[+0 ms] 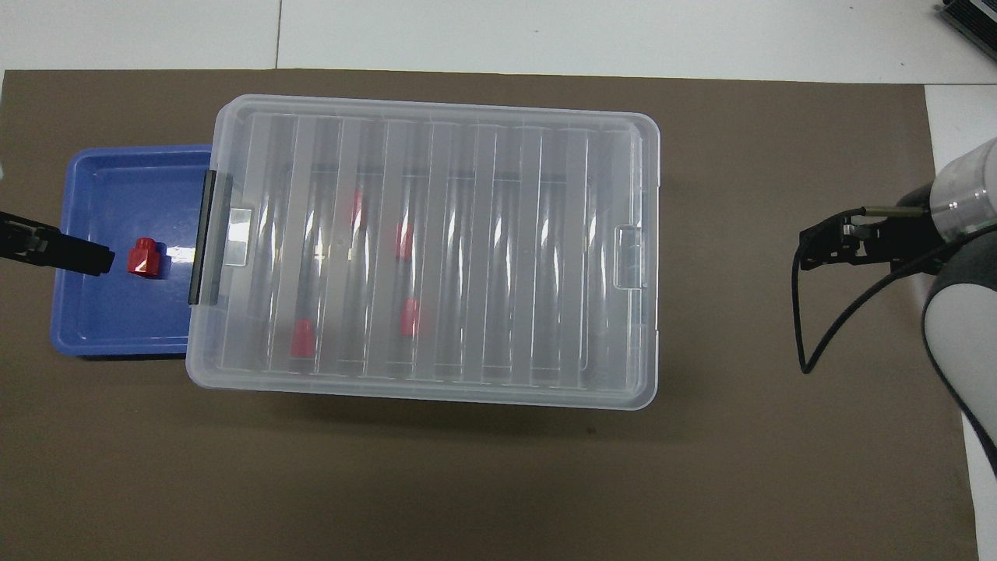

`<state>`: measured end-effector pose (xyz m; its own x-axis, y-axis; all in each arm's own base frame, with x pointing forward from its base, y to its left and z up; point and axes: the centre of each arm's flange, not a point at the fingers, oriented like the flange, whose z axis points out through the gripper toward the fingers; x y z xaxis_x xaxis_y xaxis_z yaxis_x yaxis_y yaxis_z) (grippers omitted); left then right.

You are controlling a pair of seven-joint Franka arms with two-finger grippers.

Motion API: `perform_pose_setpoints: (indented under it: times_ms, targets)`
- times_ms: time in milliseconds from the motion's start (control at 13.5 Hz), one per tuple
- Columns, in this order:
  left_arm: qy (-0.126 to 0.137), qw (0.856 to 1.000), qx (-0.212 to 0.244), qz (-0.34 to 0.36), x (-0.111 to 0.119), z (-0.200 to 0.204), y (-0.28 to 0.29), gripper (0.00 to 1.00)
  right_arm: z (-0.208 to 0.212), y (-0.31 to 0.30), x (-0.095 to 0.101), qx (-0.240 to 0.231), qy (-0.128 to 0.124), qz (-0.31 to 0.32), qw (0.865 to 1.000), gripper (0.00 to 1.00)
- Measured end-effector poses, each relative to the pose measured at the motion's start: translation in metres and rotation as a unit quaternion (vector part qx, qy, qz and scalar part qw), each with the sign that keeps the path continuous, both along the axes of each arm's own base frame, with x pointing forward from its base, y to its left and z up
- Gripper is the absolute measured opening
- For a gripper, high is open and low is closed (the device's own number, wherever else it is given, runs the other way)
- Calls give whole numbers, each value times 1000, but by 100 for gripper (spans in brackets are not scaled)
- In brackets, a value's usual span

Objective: Place red block in blue tray from box

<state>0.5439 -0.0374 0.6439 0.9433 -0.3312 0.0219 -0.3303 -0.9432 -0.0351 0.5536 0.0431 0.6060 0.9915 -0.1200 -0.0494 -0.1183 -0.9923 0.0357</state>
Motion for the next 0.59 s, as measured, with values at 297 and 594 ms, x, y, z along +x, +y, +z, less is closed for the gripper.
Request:
perform_pose_setpoints:
  times_ms: [297,594]
  targets:
    - [0,1000,0,0,0,0,0,100,3,3,-2,13,-2,0,1000,100]
    - [0,1000,0,0,0,0,0,100,2,3,-2,13,-1,-1,1000,100]
